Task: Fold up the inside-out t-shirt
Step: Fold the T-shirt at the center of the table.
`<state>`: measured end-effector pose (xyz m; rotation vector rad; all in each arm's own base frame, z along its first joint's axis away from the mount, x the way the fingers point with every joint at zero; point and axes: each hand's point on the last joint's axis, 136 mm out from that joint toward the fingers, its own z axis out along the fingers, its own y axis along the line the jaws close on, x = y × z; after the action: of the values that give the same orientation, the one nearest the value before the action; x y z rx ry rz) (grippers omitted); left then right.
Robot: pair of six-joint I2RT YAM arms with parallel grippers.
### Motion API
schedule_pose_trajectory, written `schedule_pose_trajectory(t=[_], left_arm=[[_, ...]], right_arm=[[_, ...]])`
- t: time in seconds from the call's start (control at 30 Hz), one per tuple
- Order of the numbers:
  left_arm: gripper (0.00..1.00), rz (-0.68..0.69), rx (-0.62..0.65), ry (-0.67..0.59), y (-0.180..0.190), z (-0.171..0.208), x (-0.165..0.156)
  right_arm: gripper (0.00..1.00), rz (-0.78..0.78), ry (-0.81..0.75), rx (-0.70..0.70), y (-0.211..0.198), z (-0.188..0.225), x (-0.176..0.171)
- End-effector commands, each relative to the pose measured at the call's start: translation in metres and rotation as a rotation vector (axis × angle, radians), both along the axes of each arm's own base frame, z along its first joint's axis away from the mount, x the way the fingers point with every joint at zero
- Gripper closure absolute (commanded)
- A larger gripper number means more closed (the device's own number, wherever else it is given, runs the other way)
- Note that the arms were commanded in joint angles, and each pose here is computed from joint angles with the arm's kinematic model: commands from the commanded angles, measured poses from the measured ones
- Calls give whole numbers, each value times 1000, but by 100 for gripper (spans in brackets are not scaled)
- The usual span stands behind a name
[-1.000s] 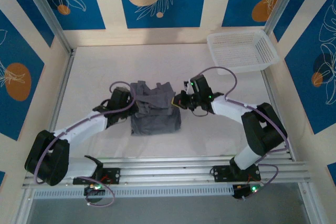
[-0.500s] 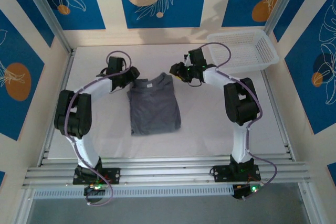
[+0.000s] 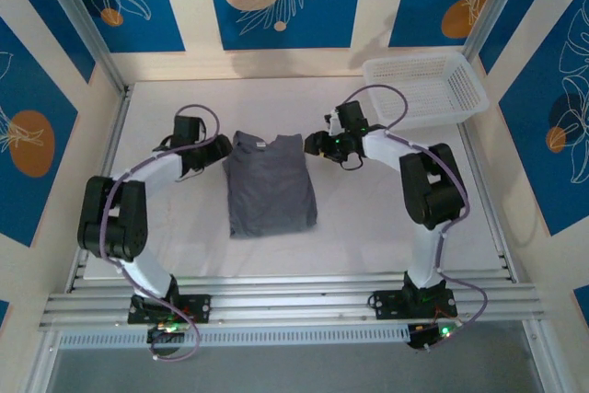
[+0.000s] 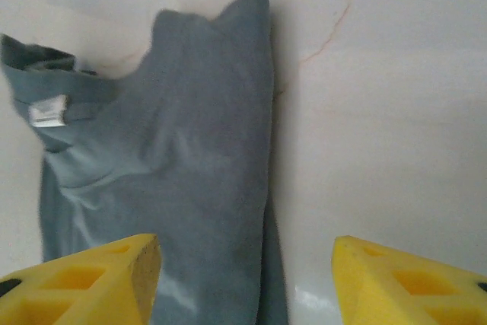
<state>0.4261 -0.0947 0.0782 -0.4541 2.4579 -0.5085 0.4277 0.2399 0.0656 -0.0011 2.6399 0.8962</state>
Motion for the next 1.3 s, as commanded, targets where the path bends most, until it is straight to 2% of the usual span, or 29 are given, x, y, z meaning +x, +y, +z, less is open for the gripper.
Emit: schedule_pose_trajectory(t=[0.0,0.07,0.17,0.3,0.47,0.5,0.63,0.7,0.87,1.0,1.03,1.13,1.23,1.27], left_arm=[[20,-88,13,-21,-14,-8,7],[17,-94,8,-20,-17,-14,13],[19,-92,-14,8,-24,-23,20],[33,-84,-46,54,-34,-36,30],[41,-86,-88,78,-46,-51,38],[44,-89,-93,78,-48,-52,39],[68,-147,-151,65,-66,-50,40],[74,-157,-151,61,-69,-49,38],[74,-153,-113,76,-65,-55,37],[62,-156,-107,98,-67,-63,37],[62,-152,-93,106,-66,-65,37],[75,-148,-48,142,-62,-74,36],[99,-169,-43,148,-63,-72,36],[100,-179,-44,145,-64,-68,35]], right_arm=[[39,61,-16,-30,16,-8,9],[39,62,17,-36,24,-19,13],[42,79,83,-51,36,-37,11],[46,89,105,-49,47,-46,6],[46,89,117,-47,49,-47,1],[46,90,117,-47,49,-46,1],[46,89,119,-52,48,-47,0],[46,89,118,-52,48,-47,0],[46,85,124,-56,47,-48,-2],[46,87,125,-58,46,-50,-3],[46,86,127,-58,46,-50,-3],[45,90,126,-42,47,-44,-3],[45,91,113,-26,46,-26,-3],[44,88,96,-29,44,-17,-3]])
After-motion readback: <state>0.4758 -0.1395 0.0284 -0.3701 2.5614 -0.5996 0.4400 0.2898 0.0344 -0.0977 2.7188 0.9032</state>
